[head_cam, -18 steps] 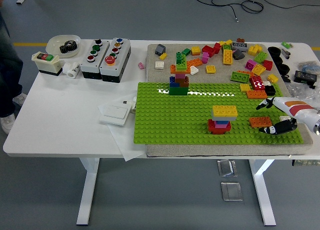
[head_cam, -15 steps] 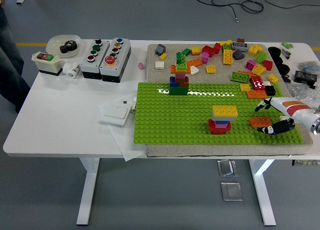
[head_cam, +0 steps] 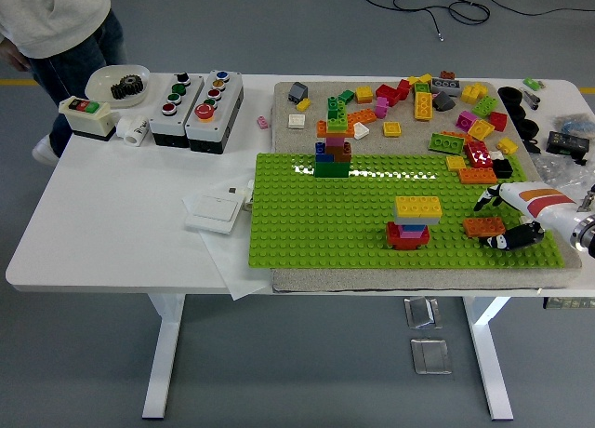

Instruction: Pick up the brick,pile it on top of brick,press brick,pick up the brick,pile it on top of brick,press brick

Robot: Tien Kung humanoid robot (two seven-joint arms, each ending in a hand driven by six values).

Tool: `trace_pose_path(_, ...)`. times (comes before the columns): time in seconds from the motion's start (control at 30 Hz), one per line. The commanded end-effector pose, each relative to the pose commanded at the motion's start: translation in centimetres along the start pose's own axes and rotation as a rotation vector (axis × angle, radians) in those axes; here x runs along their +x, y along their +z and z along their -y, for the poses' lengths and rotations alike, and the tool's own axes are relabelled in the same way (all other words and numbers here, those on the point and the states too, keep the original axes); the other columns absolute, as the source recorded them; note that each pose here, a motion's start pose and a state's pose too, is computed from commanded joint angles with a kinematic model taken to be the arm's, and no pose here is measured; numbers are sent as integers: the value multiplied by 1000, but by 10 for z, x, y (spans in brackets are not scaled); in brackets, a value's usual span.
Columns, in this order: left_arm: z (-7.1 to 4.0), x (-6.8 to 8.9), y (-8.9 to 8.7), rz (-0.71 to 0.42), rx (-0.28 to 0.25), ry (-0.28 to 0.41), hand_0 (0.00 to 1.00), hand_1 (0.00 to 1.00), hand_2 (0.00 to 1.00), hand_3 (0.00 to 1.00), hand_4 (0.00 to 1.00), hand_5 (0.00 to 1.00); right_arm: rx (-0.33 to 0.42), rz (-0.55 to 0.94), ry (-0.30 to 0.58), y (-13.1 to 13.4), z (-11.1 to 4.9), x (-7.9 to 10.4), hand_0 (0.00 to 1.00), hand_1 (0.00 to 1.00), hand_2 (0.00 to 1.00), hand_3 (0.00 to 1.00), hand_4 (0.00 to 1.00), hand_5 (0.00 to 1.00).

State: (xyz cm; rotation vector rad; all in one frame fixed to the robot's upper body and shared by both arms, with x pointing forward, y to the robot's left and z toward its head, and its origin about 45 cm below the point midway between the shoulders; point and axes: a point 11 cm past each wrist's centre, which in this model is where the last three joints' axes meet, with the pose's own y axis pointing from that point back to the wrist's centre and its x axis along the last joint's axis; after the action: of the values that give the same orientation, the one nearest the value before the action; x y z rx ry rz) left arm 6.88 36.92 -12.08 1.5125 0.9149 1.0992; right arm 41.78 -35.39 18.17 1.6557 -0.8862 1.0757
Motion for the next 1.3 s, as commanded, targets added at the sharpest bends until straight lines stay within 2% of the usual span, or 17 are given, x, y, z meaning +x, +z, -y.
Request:
trace_pose_path(0.2,0,0,1,-1,-3,-1,783,728,634,559,582,604,-2,-22,4,1,1,-1,716,663,694,598,843,253)
trace_pose_path(0.23,0,0,2,-1,-4,-1,784,728,634,558,582,604,-3,-25,3,2,1,-2,710,638,663,575,819,233)
trace_pose_path(0.83,0,-2,3,0,-7,-2,783,731,634,558,582,604,-2,-32,3,4,3,-6,708,620,630,543,791,206)
trace_pose_path(0.87,0,-2,3,0,-7,-2,783,732,634,558,582,605,-1,-31,5,4,3,-6,702,573,581,516,754,190)
trace_pose_path(1.03,0,-2,3,0,-8,-3,783,732,634,558,582,605,-3,-31,14,4,4,-5,702,573,581,516,754,190)
trace_pose_path(1.07,0,-2,3,0,-8,-3,782,732,635,557,582,604,-3,-31,14,4,4,-5,696,547,561,503,724,192)
trace_pose_path(1.23,0,-2,4,-2,-10,-3,782,732,635,557,582,604,-8,-34,24,7,4,-4,696,547,561,503,724,192)
trace_pose_path(1.3,0,-2,4,-2,-10,-3,781,731,636,557,581,603,-6,-34,27,7,4,-3,677,524,545,494,695,197)
